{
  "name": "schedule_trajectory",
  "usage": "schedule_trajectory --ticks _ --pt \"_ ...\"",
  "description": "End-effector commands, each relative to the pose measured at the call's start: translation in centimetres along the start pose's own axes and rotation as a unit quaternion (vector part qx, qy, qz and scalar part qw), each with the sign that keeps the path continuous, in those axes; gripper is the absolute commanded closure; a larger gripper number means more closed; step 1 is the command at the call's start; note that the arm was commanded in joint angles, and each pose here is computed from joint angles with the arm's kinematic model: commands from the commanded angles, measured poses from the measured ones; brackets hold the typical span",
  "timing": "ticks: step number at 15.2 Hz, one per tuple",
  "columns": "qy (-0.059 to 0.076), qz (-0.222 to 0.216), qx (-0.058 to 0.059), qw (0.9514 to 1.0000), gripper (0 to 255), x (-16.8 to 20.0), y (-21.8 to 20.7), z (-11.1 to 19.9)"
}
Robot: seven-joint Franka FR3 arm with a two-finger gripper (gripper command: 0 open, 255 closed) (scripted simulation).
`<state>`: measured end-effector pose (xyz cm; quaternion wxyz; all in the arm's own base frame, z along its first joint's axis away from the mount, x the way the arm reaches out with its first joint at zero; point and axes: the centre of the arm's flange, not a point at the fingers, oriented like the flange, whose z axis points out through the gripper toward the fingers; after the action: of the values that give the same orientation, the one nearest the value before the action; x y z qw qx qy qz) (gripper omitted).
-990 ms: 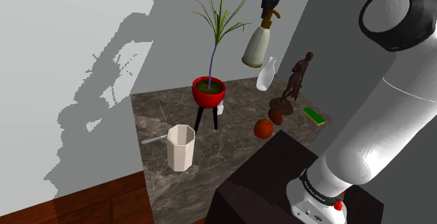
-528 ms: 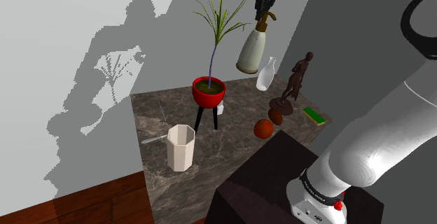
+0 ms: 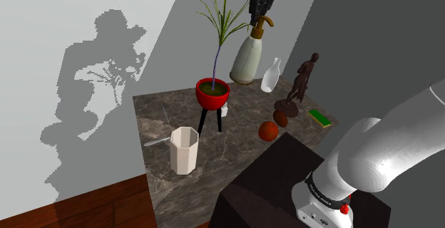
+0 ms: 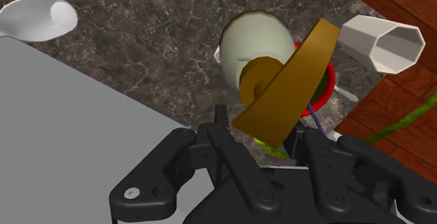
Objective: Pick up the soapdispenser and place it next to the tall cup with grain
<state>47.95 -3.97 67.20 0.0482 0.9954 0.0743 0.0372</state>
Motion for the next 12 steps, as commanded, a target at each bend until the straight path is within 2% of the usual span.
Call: schedule_trajectory --ticks 1,12 --pt "0.0 0.001 -0.001 1.0 255 -0.7 -2.7 -0.5" --pt "0.0 0.001 -0.001 1.0 255 -3.0 -16.9 -2.2"
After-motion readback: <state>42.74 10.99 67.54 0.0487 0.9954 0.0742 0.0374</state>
